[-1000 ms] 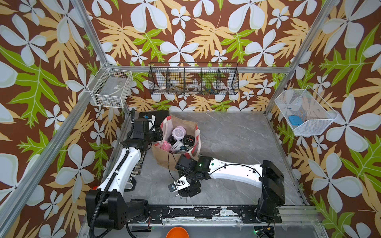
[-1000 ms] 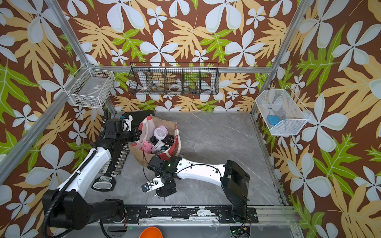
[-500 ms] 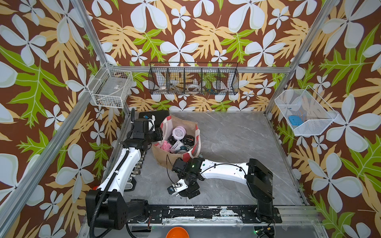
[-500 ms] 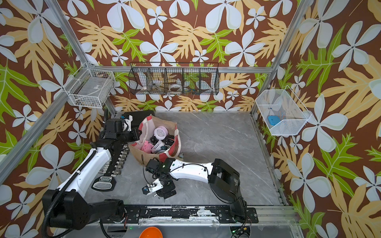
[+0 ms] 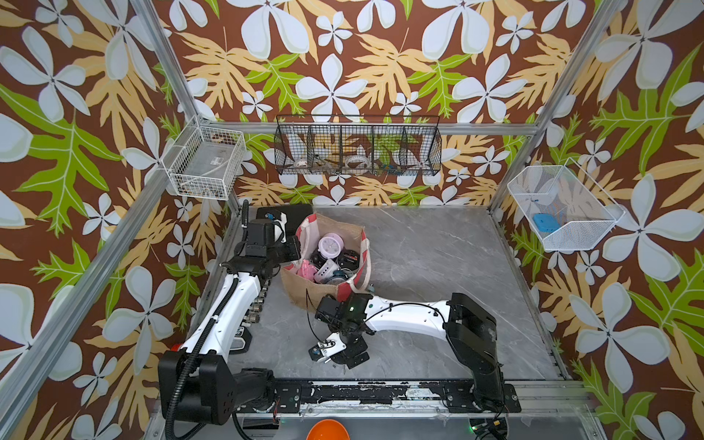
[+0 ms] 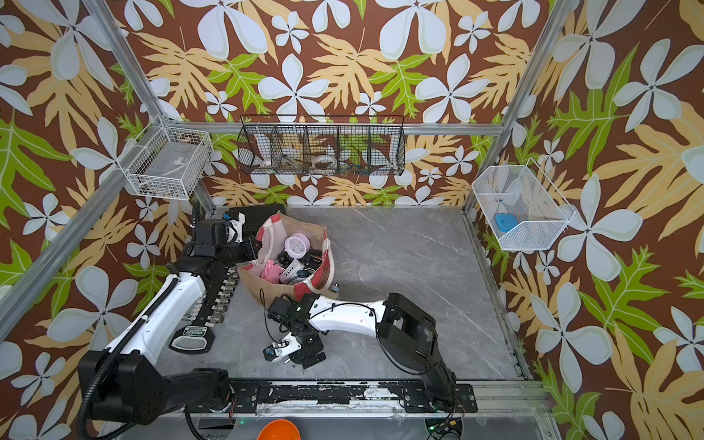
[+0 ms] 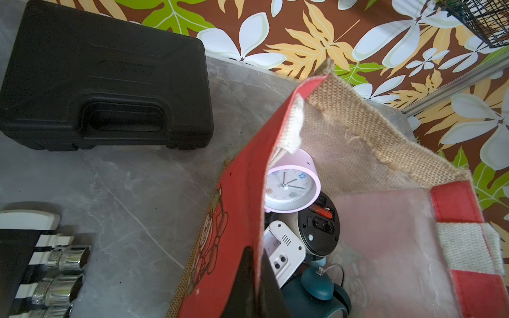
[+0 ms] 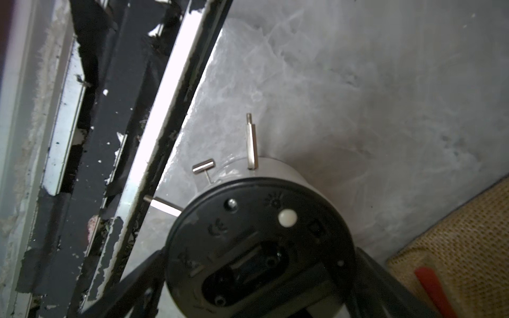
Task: Put the alarm clock into the canvas bag
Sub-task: Pick up the alarm from the center of the board.
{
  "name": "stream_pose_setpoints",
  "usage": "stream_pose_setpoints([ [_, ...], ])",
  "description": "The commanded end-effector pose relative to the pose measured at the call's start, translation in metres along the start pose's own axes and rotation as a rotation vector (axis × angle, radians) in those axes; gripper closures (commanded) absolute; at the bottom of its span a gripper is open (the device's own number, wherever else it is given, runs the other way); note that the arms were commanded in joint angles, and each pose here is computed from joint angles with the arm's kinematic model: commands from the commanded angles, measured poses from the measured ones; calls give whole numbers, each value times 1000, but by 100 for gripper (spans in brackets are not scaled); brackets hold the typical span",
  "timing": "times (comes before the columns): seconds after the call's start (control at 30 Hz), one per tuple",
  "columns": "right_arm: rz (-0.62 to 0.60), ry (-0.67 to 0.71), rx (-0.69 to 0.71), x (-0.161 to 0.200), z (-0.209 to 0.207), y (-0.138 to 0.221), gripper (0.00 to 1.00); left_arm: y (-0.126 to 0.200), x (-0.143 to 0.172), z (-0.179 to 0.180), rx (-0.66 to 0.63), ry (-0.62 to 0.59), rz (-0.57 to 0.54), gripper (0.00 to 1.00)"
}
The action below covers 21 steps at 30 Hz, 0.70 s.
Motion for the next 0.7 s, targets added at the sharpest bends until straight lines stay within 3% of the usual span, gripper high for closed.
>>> stream_pose_setpoints([
  [0.0, -1, -15, 0, 0, -1, 0, 0, 2, -5, -6, 31, -13, -21, 100],
  [0.67, -35, -27, -27, -5, 2, 1, 18, 0, -5, -5, 26, -10, -15, 100],
])
Point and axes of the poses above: each gripper's point midway between its finger pads, its own y axis back along the fingers, its own z axis along the line the jaws close on, x = y × z, the point moved 4 cm from there along y, back along the fingers, and after that the axes turned 15 degrees about y, right-handed, at the moved point
